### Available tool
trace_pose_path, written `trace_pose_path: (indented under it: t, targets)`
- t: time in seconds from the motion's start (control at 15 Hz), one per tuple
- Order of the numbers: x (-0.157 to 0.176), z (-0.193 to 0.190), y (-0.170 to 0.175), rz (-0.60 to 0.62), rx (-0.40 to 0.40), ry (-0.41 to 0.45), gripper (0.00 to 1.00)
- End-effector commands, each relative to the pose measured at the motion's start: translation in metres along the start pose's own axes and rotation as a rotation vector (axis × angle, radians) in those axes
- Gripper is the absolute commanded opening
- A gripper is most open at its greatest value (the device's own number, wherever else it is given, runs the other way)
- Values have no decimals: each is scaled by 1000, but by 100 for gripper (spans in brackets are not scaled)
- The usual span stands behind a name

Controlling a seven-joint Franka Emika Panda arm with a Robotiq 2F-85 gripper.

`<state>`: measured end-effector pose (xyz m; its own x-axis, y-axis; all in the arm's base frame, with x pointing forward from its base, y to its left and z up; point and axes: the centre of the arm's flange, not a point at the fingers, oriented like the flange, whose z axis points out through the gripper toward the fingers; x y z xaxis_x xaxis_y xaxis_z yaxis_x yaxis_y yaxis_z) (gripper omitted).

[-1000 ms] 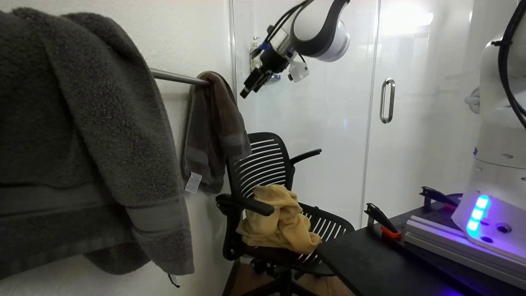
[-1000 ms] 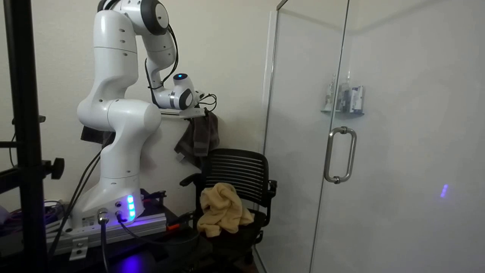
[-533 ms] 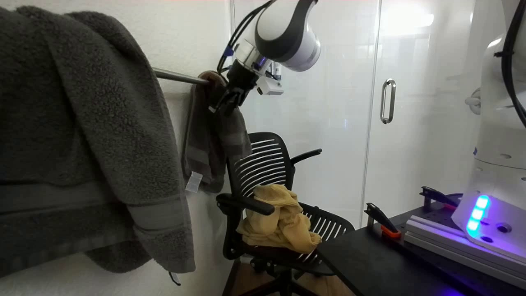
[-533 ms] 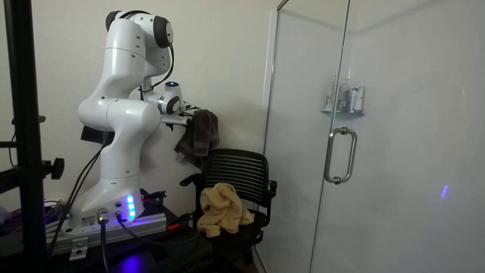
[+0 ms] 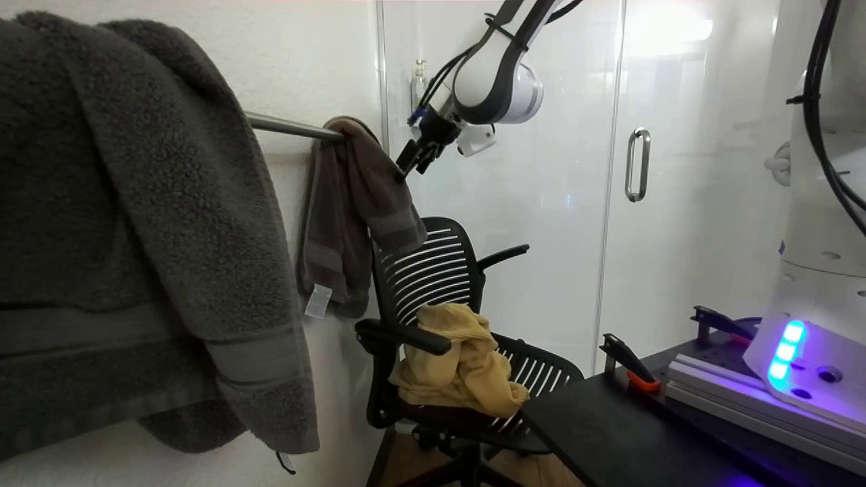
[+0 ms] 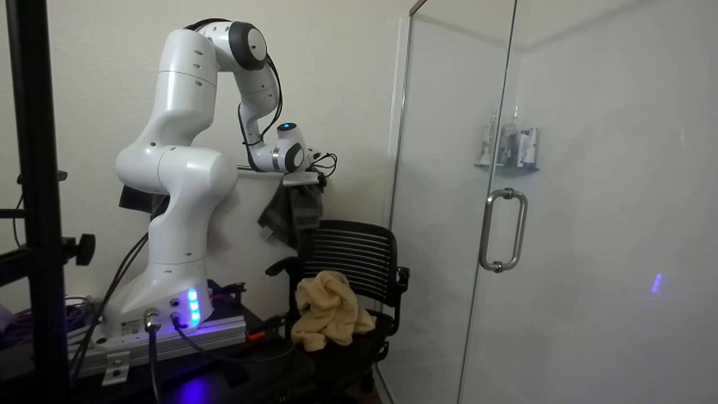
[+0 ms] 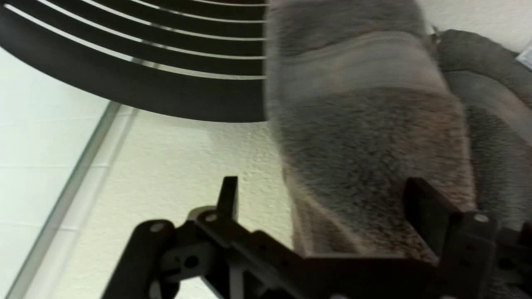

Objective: Remove the towels from the rail and place them on the black chair

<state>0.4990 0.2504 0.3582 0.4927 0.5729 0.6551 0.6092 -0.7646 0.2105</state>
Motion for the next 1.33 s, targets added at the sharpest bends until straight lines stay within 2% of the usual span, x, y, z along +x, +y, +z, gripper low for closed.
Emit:
trace_pose_path:
  t: [0.0, 0.07, 0.27, 0.53, 0.6, 0.67, 0.93, 1.13, 1.2, 1.27]
  targets:
    - [-2, 0, 7, 3, -11, -2, 100]
    - [-2, 0, 7, 2, -11, -1, 100]
    - [1, -1, 3, 40, 84, -22, 100]
    - [11, 0, -32, 108, 191, -42, 100]
    - [17, -2, -70, 92, 137, -25, 100]
    - [20, -2, -78, 102, 157, -28, 100]
    - [25, 2, -85, 93, 144, -4, 100]
    - [29, 8, -97, 68, 170, 9, 100]
    - [28, 9, -101, 60, 171, 12, 79]
    - [27, 9, -103, 51, 171, 14, 73]
